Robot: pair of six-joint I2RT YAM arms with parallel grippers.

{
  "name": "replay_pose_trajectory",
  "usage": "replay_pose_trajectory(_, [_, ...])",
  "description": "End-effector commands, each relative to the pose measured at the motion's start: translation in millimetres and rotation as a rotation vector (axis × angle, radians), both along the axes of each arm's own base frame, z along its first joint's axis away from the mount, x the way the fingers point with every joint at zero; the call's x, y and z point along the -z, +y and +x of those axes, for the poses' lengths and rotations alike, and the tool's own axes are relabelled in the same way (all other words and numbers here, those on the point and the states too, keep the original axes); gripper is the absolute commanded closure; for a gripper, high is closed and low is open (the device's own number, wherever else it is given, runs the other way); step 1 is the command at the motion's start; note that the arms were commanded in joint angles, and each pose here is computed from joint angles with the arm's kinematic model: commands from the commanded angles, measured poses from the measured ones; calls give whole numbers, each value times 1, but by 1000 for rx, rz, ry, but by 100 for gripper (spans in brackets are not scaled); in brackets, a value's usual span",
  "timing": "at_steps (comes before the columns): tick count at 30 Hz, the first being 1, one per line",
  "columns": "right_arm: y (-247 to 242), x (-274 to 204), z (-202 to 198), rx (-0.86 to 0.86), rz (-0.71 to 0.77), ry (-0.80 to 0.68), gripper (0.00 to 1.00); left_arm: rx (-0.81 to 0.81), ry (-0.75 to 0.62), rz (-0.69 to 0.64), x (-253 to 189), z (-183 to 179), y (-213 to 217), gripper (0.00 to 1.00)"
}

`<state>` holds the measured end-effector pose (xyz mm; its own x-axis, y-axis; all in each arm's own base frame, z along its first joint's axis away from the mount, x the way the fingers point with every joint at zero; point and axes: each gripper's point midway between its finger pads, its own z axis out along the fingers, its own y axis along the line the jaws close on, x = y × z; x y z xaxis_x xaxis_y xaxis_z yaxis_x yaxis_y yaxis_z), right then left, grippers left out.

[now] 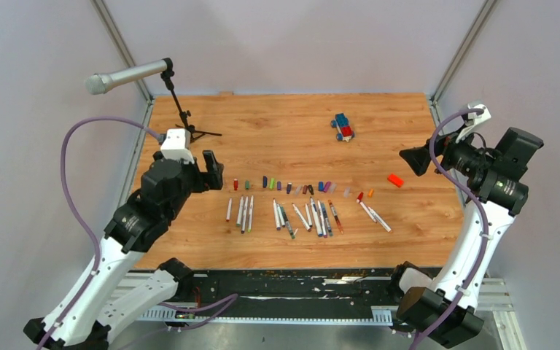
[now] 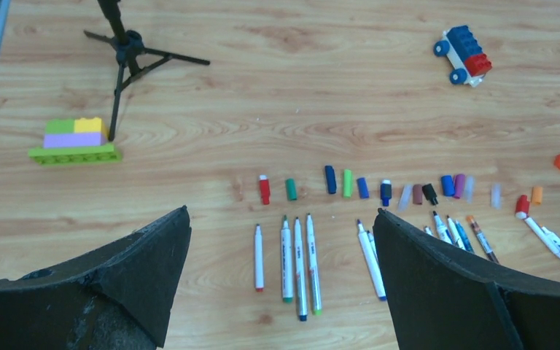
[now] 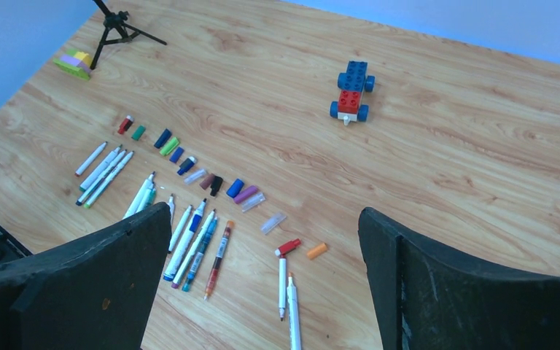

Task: Open the pen caps
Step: Reset both arms

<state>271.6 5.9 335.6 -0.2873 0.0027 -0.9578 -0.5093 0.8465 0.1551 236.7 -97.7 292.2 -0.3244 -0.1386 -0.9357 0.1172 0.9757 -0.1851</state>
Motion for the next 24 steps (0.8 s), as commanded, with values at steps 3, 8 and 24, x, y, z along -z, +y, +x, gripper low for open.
replay_pose_trajectory(3, [8,-35,-7,-16,13,-65,0,42,24,-126,-30,18,4,0])
replay_pose_trajectory(8, [5,-40,-9,41,-3,-86,0,57,-55,-165,-70,21,8,0])
replay_pose_trajectory(24, [-6,-43,-13,157,-57,-114,0,88,-107,-187,-98,7,7,0])
